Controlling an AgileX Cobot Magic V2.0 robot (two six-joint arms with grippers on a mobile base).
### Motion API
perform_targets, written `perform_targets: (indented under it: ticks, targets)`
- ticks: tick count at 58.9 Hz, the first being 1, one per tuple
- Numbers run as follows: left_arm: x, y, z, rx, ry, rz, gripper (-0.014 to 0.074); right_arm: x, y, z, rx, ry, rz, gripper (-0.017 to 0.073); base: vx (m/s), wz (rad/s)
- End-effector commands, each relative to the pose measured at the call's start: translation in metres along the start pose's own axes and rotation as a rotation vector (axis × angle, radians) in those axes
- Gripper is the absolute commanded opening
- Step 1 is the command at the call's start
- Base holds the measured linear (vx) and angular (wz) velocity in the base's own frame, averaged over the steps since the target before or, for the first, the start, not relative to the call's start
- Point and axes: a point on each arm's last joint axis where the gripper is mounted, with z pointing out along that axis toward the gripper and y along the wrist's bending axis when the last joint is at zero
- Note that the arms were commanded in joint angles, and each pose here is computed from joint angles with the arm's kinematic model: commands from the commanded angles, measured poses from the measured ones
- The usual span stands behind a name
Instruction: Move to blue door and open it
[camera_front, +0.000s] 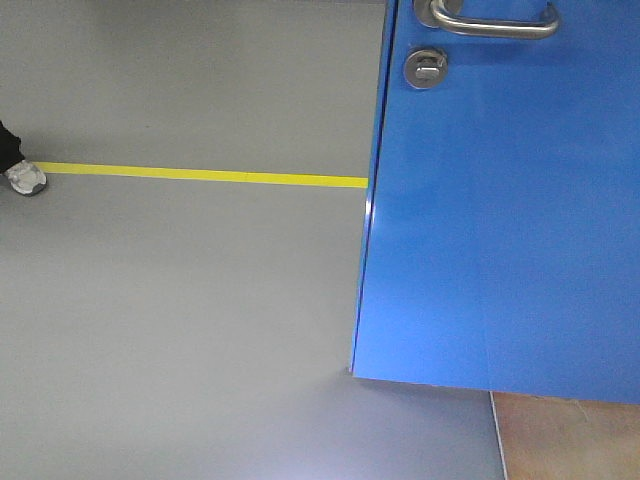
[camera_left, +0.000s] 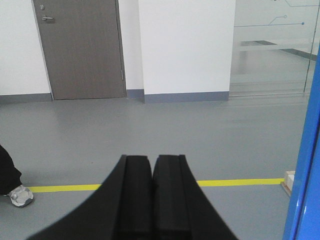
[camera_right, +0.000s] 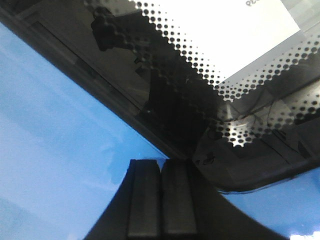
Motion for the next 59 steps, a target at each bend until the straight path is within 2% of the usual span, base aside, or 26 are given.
perform_targets:
  ticks: [1, 13, 19, 26, 30, 31, 37, 59]
  targets:
    - [-0.018, 0.0, -0.003, 0.0, -0.125, -0.008, 0.0073, -0.014, 0.027, -0.021, -0.065, -0.105, -0.02, -0.0001, 0.0, 0.0]
    - [-0.018, 0.0, -0.003, 0.0, -0.125, -0.008, 0.0073, -0.014, 0.027, -0.021, -0.067, -0.105, -0.017, -0.0001, 0.0, 0.0]
    - [-0.018, 0.0, -0.003, 0.0, -0.125, -0.008, 0.0073, -0.012, 0.019, -0.013, -0.048, -0.089, -0.016, -0.0001, 0.0, 0.0]
    - [-0.018, 0.0, -0.003, 0.0, -0.125, -0.008, 0.0073, -0.012, 0.018, -0.017, 0.003, -0.094, -0.078, -0.0001, 0.0, 0.0]
    - [-0.018, 0.0, -0.003, 0.0, -0.125, -0.008, 0.0073, -0.014, 0.02, -0.022, 0.04, -0.103, -0.132, -0.0001, 0.0, 0.0]
    - [-0.018, 0.0, -0.003, 0.0, -0.125, -0.008, 0.0073, -0.015, 0.022, -0.026, 0.063, -0.11, -0.167, -0.0001, 0.0, 0.0]
    - [-0.018, 0.0, -0.003, 0.0, -0.125, -0.008, 0.0073, -0.018, 0.028, -0.037, 0.1, -0.127, -0.229, -0.0001, 0.0, 0.0]
    - [-0.018, 0.0, -0.003, 0.0, -0.125, -0.008, 0.0073, -0.009, 0.08, -0.07, 0.051, -0.145, -0.339, -0.0001, 0.0, 0.0]
